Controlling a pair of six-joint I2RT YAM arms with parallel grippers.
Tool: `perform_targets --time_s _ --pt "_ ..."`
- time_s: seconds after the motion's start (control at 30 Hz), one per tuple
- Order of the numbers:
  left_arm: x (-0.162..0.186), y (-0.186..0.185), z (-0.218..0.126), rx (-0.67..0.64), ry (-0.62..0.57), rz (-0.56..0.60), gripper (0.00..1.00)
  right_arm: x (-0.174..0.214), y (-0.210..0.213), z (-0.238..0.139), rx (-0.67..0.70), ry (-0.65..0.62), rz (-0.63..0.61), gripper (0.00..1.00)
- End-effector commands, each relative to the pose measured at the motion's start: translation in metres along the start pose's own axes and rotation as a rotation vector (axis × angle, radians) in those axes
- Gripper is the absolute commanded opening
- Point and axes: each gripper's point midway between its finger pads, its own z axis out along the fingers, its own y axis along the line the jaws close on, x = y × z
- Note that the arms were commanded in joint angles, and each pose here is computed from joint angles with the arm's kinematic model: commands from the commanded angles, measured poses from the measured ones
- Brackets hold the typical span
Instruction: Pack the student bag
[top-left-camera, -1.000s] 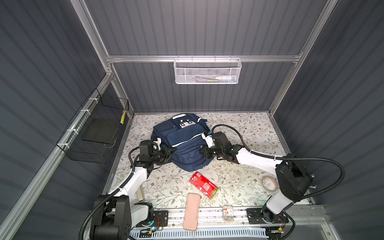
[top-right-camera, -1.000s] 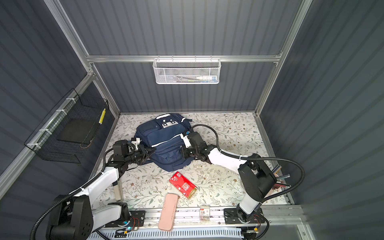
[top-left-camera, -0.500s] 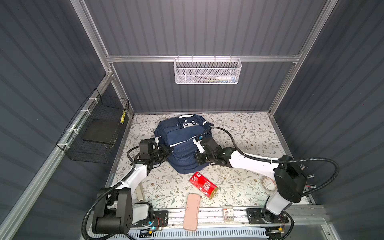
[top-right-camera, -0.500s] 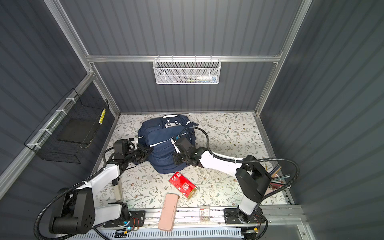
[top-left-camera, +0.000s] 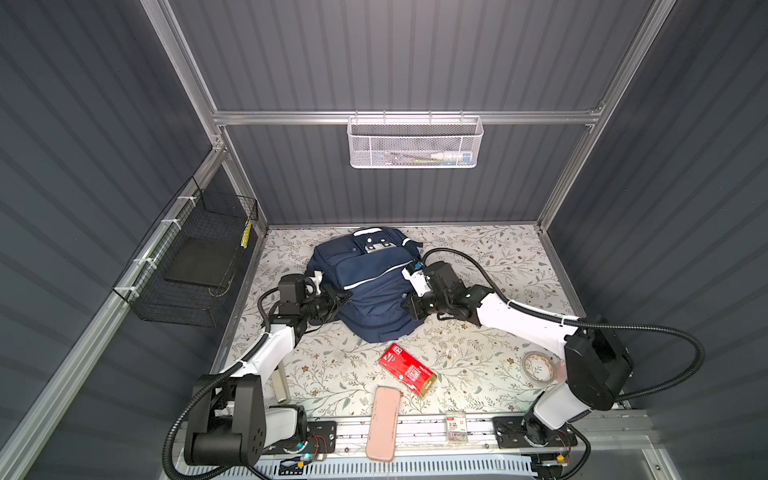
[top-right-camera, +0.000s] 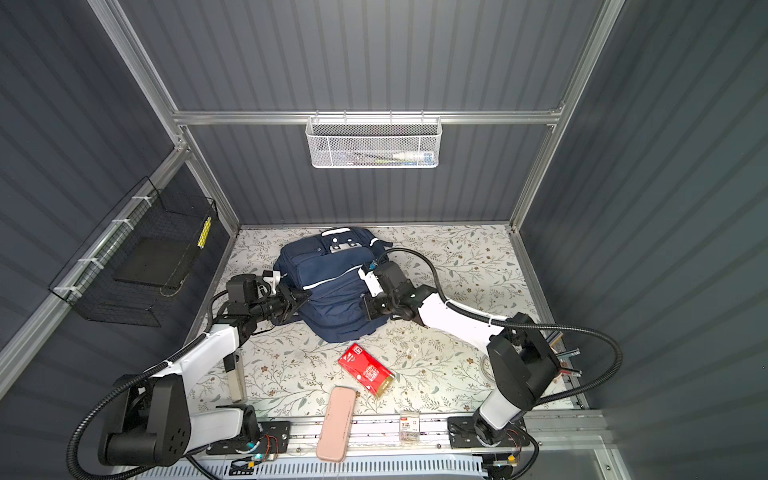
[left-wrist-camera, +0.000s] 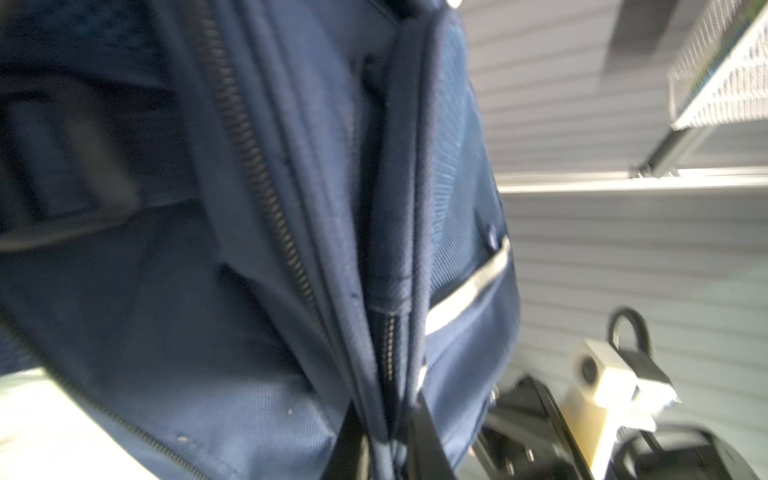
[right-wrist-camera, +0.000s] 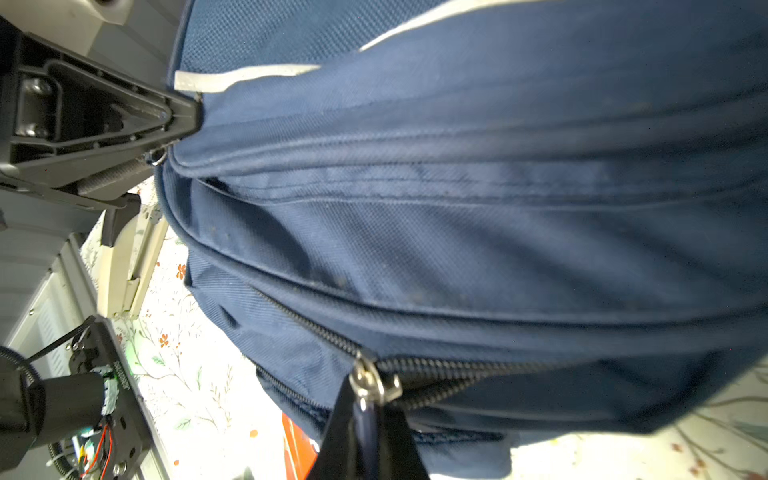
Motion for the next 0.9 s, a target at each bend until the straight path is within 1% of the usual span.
perform_targets --time_s 0.0,0.07,0.1,0.13,0.17,0.2,0.23,0.27,0.3,0.33,0.37,0.4,0.5,0.6,0.67,0.73,0.87 --pt "-0.058 0.018 -0.018 -0.113 -0.236 0.033 0.0 0.031 -0.102 -0.03 0.317 0.102 0.111 0.0" --pt "-0.058 0.015 -0.017 -0.095 -0.23 0.032 0.0 0.026 -0.091 -0.027 0.283 0.105 0.097 0.0" --pt "-0.058 0.012 -0.014 -0.076 -0.221 0.03 0.0 0.024 -0.08 -0.024 0.26 0.104 0.091 0.0" --pt "-0.055 0.009 -0.011 -0.053 -0.211 0.026 0.02 0.02 -0.064 -0.02 0.233 0.095 0.073 0.0" --pt "-0.053 0.008 -0.009 -0.042 -0.206 0.024 0.17 0.016 -0.048 -0.015 0.213 0.084 0.051 0.0" --pt "-0.05 0.005 -0.009 -0.033 -0.203 0.036 0.18 0.011 -0.035 -0.01 0.196 0.076 0.039 0.0" --pt "-0.047 0.002 -0.009 -0.031 -0.199 0.052 0.15 0.007 -0.023 -0.005 0.183 0.072 0.033 0.0" --pt "-0.045 -0.001 -0.012 -0.036 -0.201 0.061 0.19 0.003 -0.015 -0.001 0.181 0.07 0.048 0.0" --pt "-0.043 -0.003 -0.016 -0.041 -0.208 0.07 0.31 -0.002 -0.008 0.003 0.162 0.067 0.07 0.0" --pt "-0.041 -0.006 -0.021 -0.059 -0.219 0.081 0.52 -0.006 0.002 0.008 0.146 0.059 0.086 0.0" --pt "-0.036 -0.007 -0.025 -0.083 -0.225 0.091 0.69 -0.011 0.01 0.01 0.142 0.045 0.1 0.0" --pt "-0.03 -0.01 -0.029 -0.093 -0.226 0.101 0.78 -0.016 0.017 0.012 0.132 0.027 0.116 0.0" --pt "-0.002 -0.012 -0.035 -0.078 -0.223 0.069 0.79 -0.03 0.039 0.02 0.082 -0.036 0.16 0.0" --pt "0.017 -0.015 -0.038 -0.048 -0.226 0.023 0.8 -0.034 0.048 0.034 0.094 -0.034 0.149 0.0" --pt "0.032 -0.022 -0.029 -0.006 -0.183 -0.01 0.79 -0.033 0.058 0.043 0.062 -0.025 0.154 0.0" --pt "0.048 -0.025 -0.016 -0.001 -0.142 -0.017 0.78 -0.034 0.072 0.048 0.042 -0.036 0.139 0.0" --pt "0.051 -0.011 0.004 -0.017 -0.164 -0.064 0.78 -0.033 0.105 0.058 -0.012 -0.034 0.06 0.0"
